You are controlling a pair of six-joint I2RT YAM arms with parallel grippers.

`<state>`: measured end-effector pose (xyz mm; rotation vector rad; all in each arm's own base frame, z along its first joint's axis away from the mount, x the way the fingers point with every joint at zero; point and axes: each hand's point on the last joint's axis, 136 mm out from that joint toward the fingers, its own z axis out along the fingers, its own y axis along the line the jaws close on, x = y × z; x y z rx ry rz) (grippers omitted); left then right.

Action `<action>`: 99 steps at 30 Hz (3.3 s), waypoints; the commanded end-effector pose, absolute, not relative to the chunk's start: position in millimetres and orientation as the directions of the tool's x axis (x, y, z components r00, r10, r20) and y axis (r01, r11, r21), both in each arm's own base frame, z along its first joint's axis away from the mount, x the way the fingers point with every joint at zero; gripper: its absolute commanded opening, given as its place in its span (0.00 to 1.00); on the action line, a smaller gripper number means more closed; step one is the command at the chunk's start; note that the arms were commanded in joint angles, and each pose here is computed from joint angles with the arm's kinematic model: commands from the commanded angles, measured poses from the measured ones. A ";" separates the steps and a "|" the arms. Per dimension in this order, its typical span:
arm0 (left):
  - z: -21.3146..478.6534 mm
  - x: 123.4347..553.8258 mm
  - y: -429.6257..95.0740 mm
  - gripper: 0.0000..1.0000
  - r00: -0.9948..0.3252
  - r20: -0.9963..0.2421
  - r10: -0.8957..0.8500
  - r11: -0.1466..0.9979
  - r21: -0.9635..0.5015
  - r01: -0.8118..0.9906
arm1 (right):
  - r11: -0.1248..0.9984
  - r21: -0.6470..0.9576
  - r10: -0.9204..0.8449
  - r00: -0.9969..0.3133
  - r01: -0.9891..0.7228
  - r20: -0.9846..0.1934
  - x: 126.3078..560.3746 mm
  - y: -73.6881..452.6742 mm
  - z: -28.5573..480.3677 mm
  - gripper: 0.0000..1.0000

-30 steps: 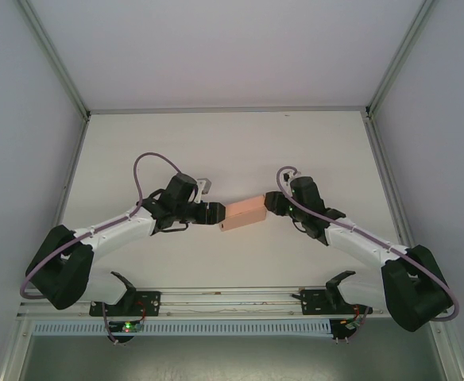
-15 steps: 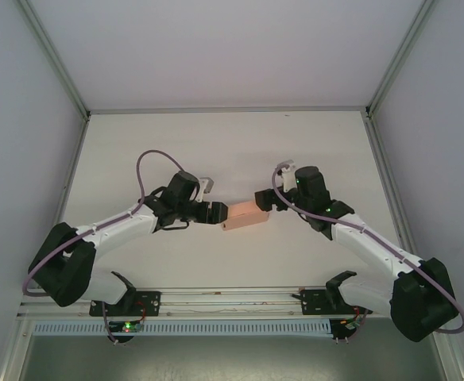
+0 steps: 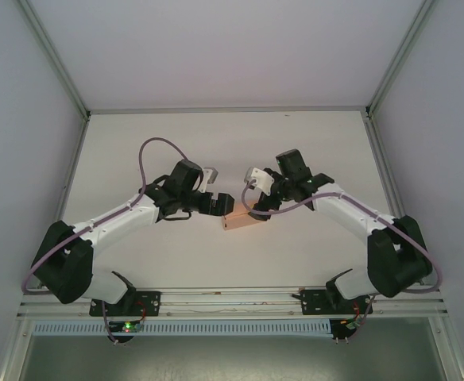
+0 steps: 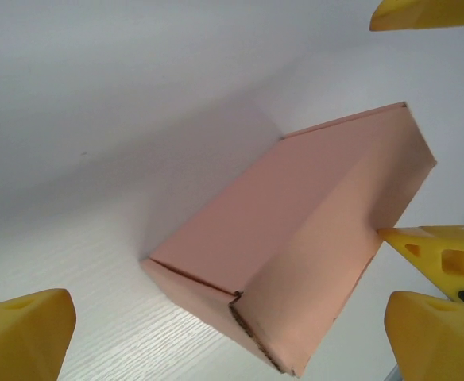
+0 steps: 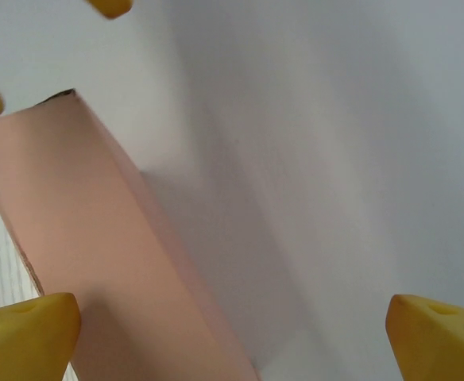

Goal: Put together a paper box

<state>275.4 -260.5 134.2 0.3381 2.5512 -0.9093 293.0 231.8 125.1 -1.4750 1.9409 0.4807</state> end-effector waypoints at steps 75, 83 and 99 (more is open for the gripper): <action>114.8 193.8 -290.3 0.82 -0.871 -0.472 0.137 0.611 -0.652 0.449 | 0.708 0.112 -0.450 -0.568 -0.697 -0.689 368.8 254.6 133.2 0.71; 92.8 204.5 -338.4 0.69 -0.859 -0.469 0.208 0.609 -0.625 0.489 | 0.729 0.319 -0.340 -0.726 -0.605 -0.598 411.5 292.7 77.4 0.49; 45.7 253.1 -320.3 0.63 -0.890 -0.435 0.137 0.823 -0.450 0.347 | 0.770 0.381 -0.412 -0.855 -0.512 -0.316 343.1 286.4 4.1 0.43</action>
